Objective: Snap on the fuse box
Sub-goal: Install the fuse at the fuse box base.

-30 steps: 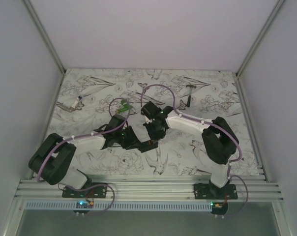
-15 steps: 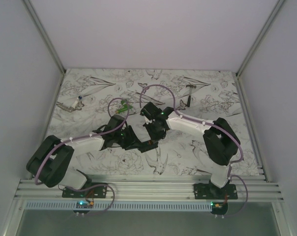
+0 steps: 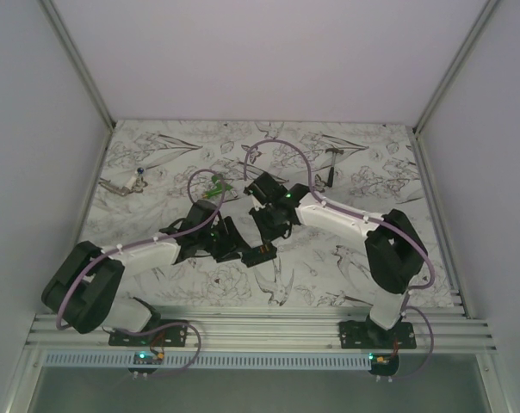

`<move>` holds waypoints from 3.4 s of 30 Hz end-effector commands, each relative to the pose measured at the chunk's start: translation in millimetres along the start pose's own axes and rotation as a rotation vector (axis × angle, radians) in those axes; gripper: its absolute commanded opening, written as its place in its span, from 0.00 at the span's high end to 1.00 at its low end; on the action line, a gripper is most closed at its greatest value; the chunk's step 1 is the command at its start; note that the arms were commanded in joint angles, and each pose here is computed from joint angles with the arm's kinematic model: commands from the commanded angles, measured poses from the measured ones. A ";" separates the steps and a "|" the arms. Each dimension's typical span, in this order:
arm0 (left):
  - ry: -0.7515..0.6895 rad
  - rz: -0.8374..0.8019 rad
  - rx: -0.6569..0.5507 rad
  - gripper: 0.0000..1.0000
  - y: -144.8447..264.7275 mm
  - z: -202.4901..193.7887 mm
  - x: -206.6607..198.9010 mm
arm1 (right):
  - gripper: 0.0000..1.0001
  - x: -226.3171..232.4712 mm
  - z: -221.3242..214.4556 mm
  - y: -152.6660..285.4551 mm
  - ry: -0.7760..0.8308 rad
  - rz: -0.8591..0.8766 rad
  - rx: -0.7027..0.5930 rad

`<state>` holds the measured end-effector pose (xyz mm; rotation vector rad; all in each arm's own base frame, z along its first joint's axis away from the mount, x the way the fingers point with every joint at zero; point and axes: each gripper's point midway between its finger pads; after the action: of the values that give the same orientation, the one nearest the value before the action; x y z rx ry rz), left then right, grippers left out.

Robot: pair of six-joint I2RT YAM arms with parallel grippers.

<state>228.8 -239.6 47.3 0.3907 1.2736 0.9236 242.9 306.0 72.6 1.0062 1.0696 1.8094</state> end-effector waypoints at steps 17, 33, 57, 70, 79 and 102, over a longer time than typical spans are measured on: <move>0.007 0.033 0.066 0.46 -6.4 -8.3 8.3 | 0.88 -16.4 -20.8 -28.5 -0.024 -0.093 0.096; -0.072 0.030 0.057 0.46 -4.6 -5.8 9.0 | 1.00 -67.4 -102.0 -57.6 -0.037 -0.249 0.269; -1.157 -0.087 -0.192 0.27 -19.3 -12.1 11.9 | 1.00 -42.5 -61.5 -58.2 0.046 -0.151 0.202; -1.117 -0.112 -0.173 0.46 -35.1 -28.5 24.1 | 1.00 -43.6 -64.4 -58.6 0.046 -0.141 0.216; -1.070 -0.097 -0.220 0.42 -22.6 -27.0 24.5 | 1.00 -44.6 -69.5 -60.7 0.048 -0.141 0.239; -1.065 -0.116 -0.336 0.37 -5.4 -7.9 1.0 | 1.00 -43.8 -73.2 -64.6 0.047 -0.136 0.263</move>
<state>224.1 -243.1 38.1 0.4489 0.1717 0.6501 243.4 312.4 40.6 0.9991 1.1259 1.8312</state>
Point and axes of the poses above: each gripper's point midway between its finger pads, its own y axis back along the fingers, its own x axis along the line the jaws close on, z = x × y, and after that the axes turned 13 degrees about -y, right-handed
